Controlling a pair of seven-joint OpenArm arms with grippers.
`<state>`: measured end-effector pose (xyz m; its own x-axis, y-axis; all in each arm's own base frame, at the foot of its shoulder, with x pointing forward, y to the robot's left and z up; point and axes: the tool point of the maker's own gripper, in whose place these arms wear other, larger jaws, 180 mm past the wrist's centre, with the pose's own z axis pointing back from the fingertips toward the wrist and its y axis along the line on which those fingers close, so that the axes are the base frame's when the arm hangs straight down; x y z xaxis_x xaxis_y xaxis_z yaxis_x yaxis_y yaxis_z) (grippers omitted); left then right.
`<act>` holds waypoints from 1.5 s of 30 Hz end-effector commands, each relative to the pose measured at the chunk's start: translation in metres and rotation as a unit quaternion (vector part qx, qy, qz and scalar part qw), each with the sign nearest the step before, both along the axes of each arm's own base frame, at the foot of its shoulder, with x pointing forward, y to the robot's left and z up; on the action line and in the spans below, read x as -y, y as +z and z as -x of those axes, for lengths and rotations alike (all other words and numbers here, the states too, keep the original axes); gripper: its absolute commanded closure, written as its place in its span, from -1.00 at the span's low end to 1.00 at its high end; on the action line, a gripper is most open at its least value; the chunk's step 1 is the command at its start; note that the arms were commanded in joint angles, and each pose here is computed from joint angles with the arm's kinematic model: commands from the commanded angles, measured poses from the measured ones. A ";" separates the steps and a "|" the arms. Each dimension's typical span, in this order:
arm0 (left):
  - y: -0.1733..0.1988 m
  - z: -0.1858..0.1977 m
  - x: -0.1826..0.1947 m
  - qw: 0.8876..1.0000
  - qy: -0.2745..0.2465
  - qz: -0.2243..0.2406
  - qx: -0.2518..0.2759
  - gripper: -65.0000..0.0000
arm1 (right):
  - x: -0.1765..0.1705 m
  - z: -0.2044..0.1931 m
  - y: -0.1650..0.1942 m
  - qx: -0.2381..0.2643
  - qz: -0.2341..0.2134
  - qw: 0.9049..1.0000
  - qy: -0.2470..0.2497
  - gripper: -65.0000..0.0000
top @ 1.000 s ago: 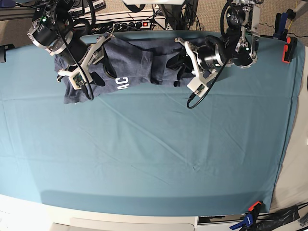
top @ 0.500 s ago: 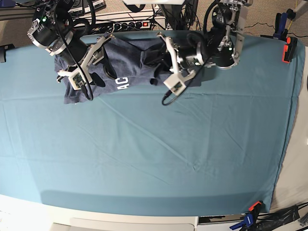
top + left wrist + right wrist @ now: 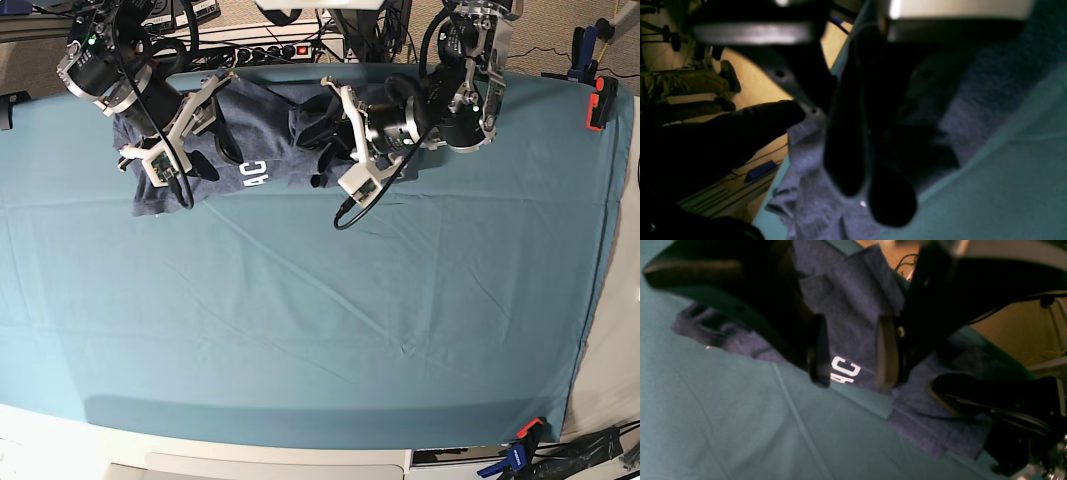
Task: Fold the T-shirt properly
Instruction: 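Lower the folded end onto the shirt with the left gripper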
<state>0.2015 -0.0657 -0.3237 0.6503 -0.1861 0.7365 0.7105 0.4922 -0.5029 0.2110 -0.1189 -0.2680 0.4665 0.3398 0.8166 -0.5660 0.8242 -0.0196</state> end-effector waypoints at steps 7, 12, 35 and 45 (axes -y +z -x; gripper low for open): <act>0.015 0.000 0.007 0.999 -0.016 0.028 0.023 1.00 | -0.004 -0.003 0.011 0.022 -0.011 1.000 0.007 0.28; 0.018 0.005 0.010 0.999 -0.028 0.040 0.020 0.96 | -0.004 -0.003 0.011 0.022 -0.010 1.000 0.007 0.28; 0.028 0.000 0.012 0.996 -0.049 0.046 0.052 0.13 | -0.004 -0.003 0.012 0.023 -0.011 1.000 0.007 0.28; 0.028 -0.007 0.010 0.996 -0.048 0.032 0.063 0.13 | -0.011 -0.019 0.035 0.075 -0.041 0.996 0.013 0.28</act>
